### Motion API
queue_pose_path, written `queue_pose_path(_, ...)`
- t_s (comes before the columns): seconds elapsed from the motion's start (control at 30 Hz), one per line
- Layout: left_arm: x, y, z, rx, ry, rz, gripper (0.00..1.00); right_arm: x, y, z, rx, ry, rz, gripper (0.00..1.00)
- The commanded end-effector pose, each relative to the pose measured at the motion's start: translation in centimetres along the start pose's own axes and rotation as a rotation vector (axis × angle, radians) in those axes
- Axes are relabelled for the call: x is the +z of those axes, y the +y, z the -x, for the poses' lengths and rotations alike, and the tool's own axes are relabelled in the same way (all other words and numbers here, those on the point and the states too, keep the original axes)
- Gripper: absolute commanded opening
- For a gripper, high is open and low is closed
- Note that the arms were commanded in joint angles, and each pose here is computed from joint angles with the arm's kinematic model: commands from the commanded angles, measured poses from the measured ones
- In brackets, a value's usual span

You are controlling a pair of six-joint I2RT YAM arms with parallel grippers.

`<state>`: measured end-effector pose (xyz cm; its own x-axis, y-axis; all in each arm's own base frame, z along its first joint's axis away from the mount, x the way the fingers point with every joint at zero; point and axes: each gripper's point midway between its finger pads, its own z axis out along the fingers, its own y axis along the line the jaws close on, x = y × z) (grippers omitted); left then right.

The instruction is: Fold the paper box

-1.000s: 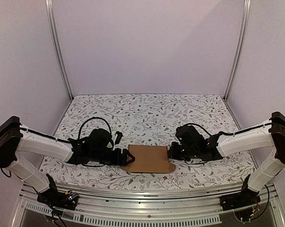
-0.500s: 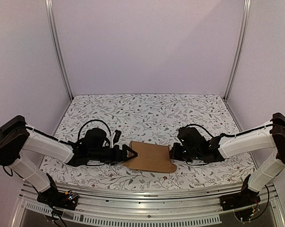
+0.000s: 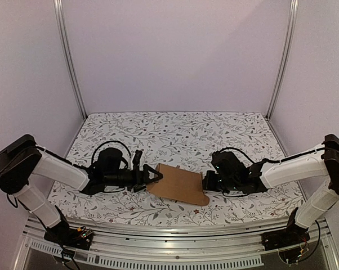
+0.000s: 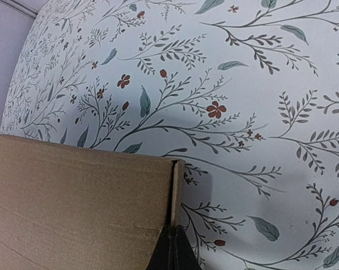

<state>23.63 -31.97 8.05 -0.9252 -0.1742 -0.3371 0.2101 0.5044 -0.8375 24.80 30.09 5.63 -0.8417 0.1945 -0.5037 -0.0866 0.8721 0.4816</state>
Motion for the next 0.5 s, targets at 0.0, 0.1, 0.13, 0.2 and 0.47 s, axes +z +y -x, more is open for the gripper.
queue_pose_path(0.0,0.50,-0.75,1.09,-0.012,0.005,-0.037,0.85,0.20,-2.62,-1.78,-0.047,0.064,-0.087,0.00)
queue_pose_path(0.1,0.83,-1.07,1.29,-0.017,0.014,-0.047,0.83,0.16,-2.51,-1.64,-0.052,0.059,-0.086,0.00)
queue_pose_path(0.13,0.92,-1.12,1.33,-0.019,0.015,-0.049,0.81,0.16,-2.46,-1.57,-0.055,0.057,-0.085,0.00)
queue_pose_path(0.2,1.02,-1.27,1.40,-0.022,0.017,-0.054,0.79,0.16,-2.44,-1.50,-0.057,0.056,-0.086,0.00)
queue_pose_path(0.47,1.28,-1.44,1.24,-0.035,0.035,-0.066,0.59,0.08,-2.11,-1.11,-0.069,0.046,-0.084,0.00)
